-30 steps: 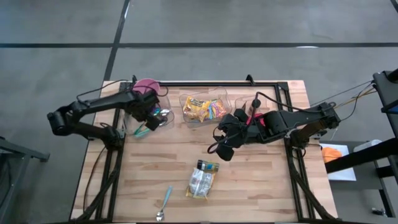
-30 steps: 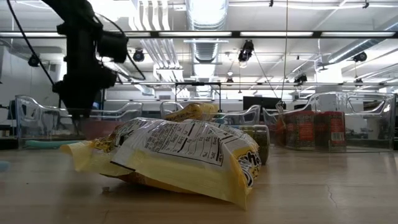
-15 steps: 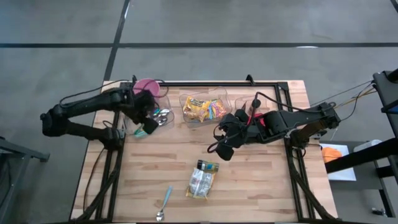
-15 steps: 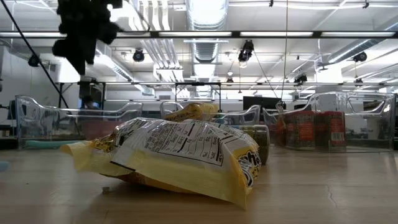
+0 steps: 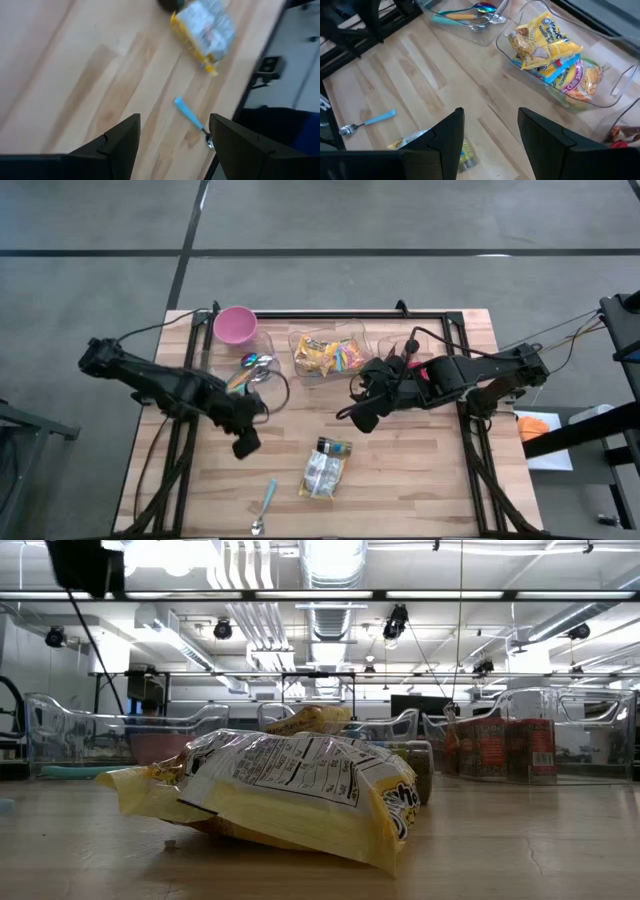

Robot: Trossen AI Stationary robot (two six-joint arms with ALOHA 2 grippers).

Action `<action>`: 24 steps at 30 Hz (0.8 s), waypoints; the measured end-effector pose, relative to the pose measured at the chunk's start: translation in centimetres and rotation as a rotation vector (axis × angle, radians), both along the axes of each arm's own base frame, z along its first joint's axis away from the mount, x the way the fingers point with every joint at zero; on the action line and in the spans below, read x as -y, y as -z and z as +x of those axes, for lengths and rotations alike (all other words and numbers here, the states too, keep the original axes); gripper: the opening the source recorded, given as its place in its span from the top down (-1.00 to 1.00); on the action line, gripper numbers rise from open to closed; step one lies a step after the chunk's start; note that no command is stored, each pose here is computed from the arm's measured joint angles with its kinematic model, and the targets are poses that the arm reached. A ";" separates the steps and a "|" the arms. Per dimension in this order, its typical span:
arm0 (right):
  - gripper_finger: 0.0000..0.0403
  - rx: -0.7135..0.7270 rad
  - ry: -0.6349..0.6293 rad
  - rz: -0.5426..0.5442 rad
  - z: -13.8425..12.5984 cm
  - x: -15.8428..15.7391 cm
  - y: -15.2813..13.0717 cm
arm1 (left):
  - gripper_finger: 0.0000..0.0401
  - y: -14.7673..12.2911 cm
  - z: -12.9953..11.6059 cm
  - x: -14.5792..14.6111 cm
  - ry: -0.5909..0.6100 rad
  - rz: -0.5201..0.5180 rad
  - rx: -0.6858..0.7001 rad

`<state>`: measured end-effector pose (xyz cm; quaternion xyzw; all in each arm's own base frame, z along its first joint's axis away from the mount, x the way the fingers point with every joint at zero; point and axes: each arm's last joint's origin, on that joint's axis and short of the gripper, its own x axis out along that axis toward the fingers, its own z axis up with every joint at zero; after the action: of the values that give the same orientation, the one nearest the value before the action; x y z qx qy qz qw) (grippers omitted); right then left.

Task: Pick & Place Food Item
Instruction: Put the blue spoon into the left transparent bin

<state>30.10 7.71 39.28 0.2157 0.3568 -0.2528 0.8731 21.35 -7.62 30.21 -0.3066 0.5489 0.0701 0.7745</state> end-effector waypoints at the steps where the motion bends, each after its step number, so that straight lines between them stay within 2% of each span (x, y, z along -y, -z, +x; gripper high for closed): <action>1: 0.10 0.004 0.009 0.007 0.0 0.0 0.0 | -0.23 0.5 0.2 0.5 -0.013 0.002 -0.028; 9: 0.10 0.014 0.053 0.042 -0.1 0.0 0.0 | -0.23 4.6 2.2 4.8 -0.154 -0.018 -0.234; 16: 0.10 -0.018 -0.017 -0.024 0.0 0.2 0.1 | -0.23 6.7 5.5 7.7 -0.306 -0.164 -0.190; 24: 0.10 -0.110 -0.035 -0.065 -0.7 0.5 0.5 | -0.23 11.2 7.0 8.9 -0.414 -0.132 -0.353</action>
<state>29.42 7.20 38.81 0.1666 0.3994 -0.2604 0.8631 28.37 -16.53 19.06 -0.4451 0.6044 0.2434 0.6143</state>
